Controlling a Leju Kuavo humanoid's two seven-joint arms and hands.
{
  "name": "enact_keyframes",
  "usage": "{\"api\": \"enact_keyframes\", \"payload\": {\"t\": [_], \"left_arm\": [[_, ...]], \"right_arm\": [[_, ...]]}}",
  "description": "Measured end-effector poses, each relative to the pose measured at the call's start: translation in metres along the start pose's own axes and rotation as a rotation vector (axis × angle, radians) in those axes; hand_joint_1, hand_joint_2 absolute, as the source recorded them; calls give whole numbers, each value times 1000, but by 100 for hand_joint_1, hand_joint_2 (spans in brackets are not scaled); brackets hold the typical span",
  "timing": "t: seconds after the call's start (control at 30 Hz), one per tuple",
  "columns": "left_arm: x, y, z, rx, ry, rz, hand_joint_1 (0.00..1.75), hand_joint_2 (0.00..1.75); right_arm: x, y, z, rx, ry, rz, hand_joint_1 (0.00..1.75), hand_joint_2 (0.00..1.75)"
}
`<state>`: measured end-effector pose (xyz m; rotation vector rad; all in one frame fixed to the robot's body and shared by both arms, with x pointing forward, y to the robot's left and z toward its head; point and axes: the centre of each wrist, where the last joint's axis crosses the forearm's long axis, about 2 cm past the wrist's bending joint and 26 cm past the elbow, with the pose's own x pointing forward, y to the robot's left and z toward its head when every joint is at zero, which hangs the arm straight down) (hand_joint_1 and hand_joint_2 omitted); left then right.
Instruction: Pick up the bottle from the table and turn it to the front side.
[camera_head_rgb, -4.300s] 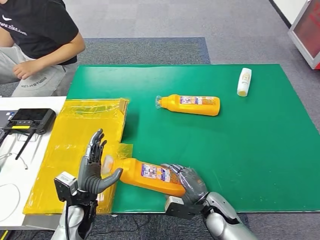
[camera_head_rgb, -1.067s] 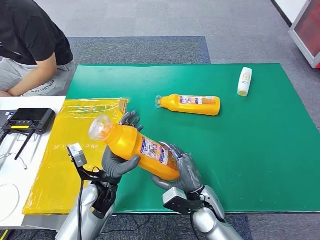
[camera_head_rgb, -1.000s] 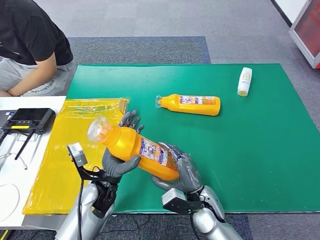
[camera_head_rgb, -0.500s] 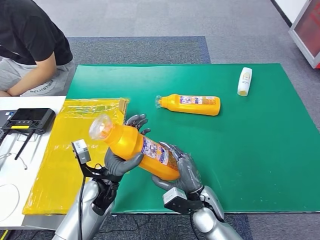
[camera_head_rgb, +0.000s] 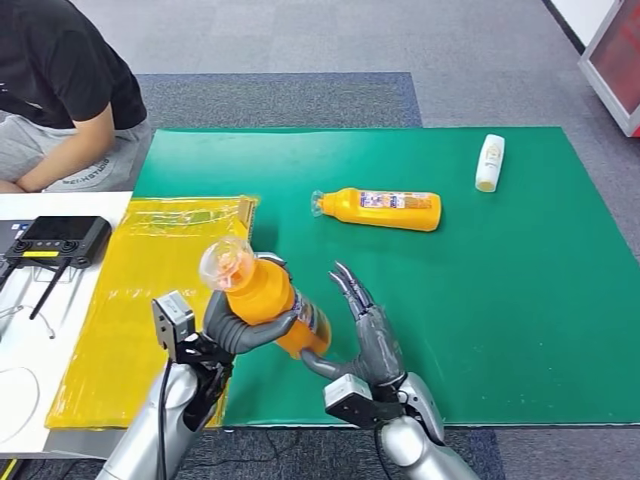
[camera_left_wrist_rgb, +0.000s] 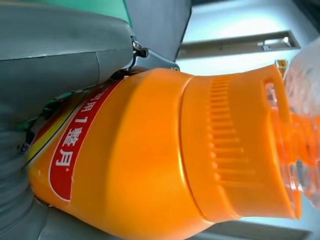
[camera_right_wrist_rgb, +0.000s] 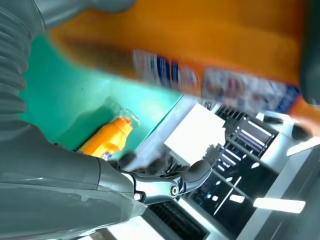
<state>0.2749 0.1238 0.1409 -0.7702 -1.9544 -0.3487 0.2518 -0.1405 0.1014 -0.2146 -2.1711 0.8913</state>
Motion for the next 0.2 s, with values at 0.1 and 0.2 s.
{"api": "enact_keyframes", "payload": {"t": [0.1, 0.2], "left_arm": [[4, 8, 2, 16, 2, -109, 175, 175], [8, 16, 4, 39, 11, -199, 175, 175]], "right_arm": [[2, 1, -1, -10, 2, 6, 0, 87], [2, 2, 0, -15, 4, 15, 0, 175]]}}
